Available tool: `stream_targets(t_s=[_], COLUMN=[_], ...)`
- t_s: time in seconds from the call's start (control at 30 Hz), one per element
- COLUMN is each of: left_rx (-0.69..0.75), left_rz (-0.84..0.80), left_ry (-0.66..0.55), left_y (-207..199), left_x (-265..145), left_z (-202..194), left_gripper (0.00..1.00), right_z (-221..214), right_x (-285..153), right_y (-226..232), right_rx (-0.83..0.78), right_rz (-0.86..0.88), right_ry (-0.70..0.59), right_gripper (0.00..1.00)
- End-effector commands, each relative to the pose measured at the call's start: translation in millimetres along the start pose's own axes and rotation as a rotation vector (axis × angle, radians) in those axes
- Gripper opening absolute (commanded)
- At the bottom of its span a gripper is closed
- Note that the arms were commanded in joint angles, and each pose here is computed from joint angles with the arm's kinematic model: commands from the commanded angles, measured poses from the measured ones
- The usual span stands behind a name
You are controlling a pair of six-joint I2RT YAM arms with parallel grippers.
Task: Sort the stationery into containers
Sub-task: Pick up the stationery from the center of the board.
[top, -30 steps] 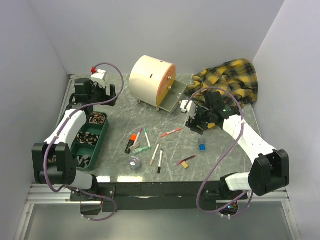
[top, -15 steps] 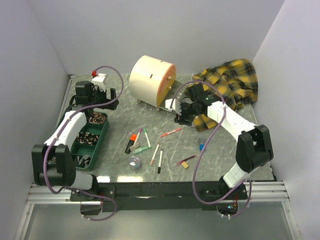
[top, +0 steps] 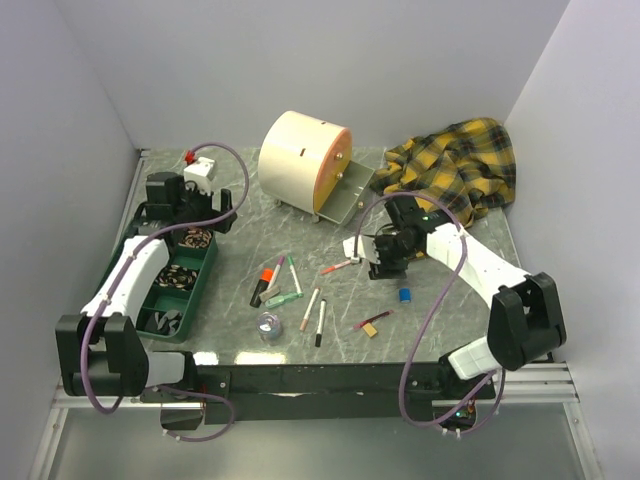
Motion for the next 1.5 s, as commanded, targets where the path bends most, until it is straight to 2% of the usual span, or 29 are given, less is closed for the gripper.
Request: stream_targets(t_s=[0.0, 0.2, 0.33, 0.37, 0.4, 0.43, 0.47, 0.53, 0.57, 0.77, 0.97, 1.23, 1.3, 1.4, 1.47], left_rx=[0.022, 0.052, 0.055, 0.053, 0.044, 0.040, 0.037, 0.023, 0.020, -0.014, -0.024, -0.061, -0.061, -0.063, -0.065], left_rz=[-0.065, -0.089, -0.104, -0.103, -0.096, -0.093, -0.090, -0.070, -0.068, -0.066, -0.051, -0.032, -0.026, -0.019, -0.020], left_ry=[-0.011, -0.007, -0.005, -0.006, -0.002, 0.000, -0.001, -0.005, -0.009, -0.018, -0.007, 0.000, 0.004, 0.011, 0.016], left_y=[-6.7, -4.7, -5.5, -5.1, -4.2, -3.8, -3.6, -1.7, -1.5, -1.4, 1.8, 5.6, 6.5, 7.8, 8.1], left_x=[5.6, 16.6, 20.4, 21.1, 22.2, 22.4, 22.3, 21.7, 21.5, 23.8, 28.4, 33.7, 33.7, 33.5, 34.2], left_z=[10.3, 10.1, 12.3, 12.6, 12.4, 12.4, 12.8, 12.4, 12.4, 9.3, 10.8, 9.0, 6.9, 3.5, 1.4], left_gripper=[0.99, 0.99, 0.99, 0.99, 0.99, 0.99, 0.99, 0.99, 0.99, 0.99, 0.99, 0.99, 0.99, 1.00, 1.00], right_z=[-18.1, -46.4, -55.8, -52.6, -47.7, -35.3, -29.6, -19.6, -14.7, -10.4, -10.8, -22.0, -9.7, 6.5, 10.9], right_x=[-21.5, -42.8, -48.9, -50.8, -52.3, -52.1, -54.2, -57.3, -56.4, -50.1, -41.0, -39.4, -39.3, -36.6, -33.6], right_y=[17.0, 33.5, 42.3, 45.6, 46.8, 37.1, 36.9, 26.4, 18.5, 20.9, 35.8, 35.8, 31.3, 24.1, 17.4], right_rx=[-0.064, -0.065, 0.046, 0.196, 0.272, 0.352, 0.535, 0.678, 0.803, 1.110, 1.270, 1.381, 1.294, 1.123, 1.081], right_rz=[0.054, 0.081, 0.115, 0.114, 0.135, 0.131, 0.112, 0.059, 0.007, -0.120, -0.120, -0.188, -0.168, -0.139, -0.111], right_ry=[0.101, 0.210, 0.223, 0.214, 0.184, 0.099, 0.077, 0.010, -0.025, -0.035, -0.008, 0.059, 0.004, -0.001, -0.005], right_gripper=[0.66, 0.66, 0.66, 0.66, 0.66, 0.66, 0.67, 0.68, 0.68, 0.70, 0.71, 0.72, 0.68, 0.65, 0.64])
Point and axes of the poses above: each gripper's point midway between its finger pads, its own x axis out along the fingers, its own y axis along the line the jaws close on, z = x × y, the point moved 4 cm from there along -x, back along the fingers, and after that the axes turned 15 degrees about -x, right-handed, at the moved point
